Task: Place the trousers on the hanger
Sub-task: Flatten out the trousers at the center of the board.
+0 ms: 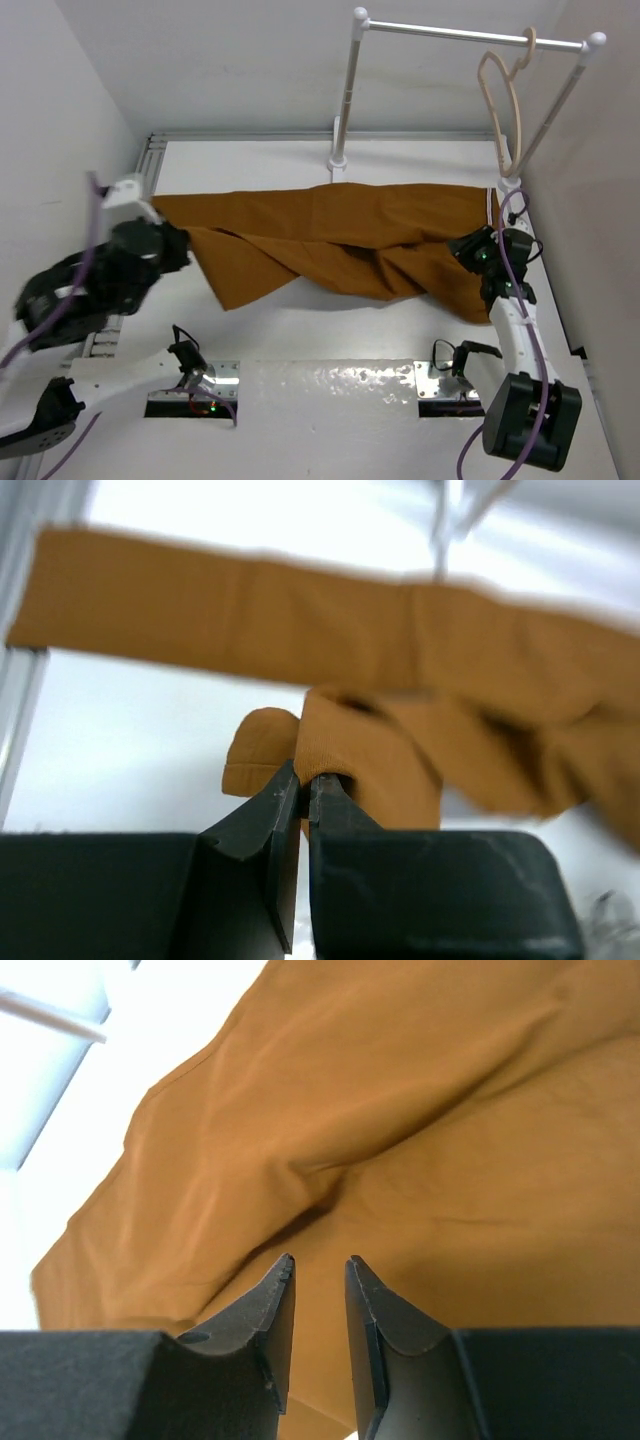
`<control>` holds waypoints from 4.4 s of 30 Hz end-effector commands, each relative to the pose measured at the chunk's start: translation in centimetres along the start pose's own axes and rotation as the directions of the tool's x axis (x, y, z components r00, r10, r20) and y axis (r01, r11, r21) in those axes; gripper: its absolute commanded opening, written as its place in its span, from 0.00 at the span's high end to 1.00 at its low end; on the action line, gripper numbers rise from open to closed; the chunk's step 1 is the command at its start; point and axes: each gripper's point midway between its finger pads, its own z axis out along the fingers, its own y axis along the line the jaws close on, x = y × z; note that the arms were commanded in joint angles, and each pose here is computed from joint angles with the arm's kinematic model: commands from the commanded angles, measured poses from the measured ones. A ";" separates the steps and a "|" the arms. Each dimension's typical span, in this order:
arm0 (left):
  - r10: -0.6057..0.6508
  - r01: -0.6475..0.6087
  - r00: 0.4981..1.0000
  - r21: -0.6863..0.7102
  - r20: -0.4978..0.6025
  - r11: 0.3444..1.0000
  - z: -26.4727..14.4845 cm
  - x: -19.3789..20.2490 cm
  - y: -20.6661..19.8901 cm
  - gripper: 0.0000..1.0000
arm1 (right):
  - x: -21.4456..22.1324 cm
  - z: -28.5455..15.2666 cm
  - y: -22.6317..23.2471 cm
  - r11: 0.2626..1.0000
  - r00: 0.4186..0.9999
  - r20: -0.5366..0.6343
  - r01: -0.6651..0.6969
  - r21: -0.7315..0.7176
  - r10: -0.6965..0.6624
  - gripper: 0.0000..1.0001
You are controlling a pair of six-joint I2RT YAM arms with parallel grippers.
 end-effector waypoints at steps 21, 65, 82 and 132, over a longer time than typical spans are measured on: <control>-0.250 0.358 0.825 -0.126 0.507 0.925 -8.5 -9.6 12.9 0.48 | 1.1 0.2 1.6 0.992 0.986 -0.107 0.122 -0.029 -0.125 0.46; -0.028 0.059 0.998 0.579 -0.062 0.813 8.5 15.6 -13.0 0.71 | -5.4 11.7 -11.6 0.932 0.988 -0.115 -0.053 0.359 0.101 0.76; -0.026 0.068 0.995 0.496 -0.091 0.866 10.1 16.9 -11.9 0.66 | -18.4 9.0 -10.4 0.857 0.979 0.194 -0.044 0.514 -0.066 1.00; -0.167 0.131 0.982 -0.315 -0.090 0.940 13.4 7.1 3.8 0.46 | 19.3 -2.9 18.9 0.607 0.632 -0.268 0.410 -0.681 -0.727 0.97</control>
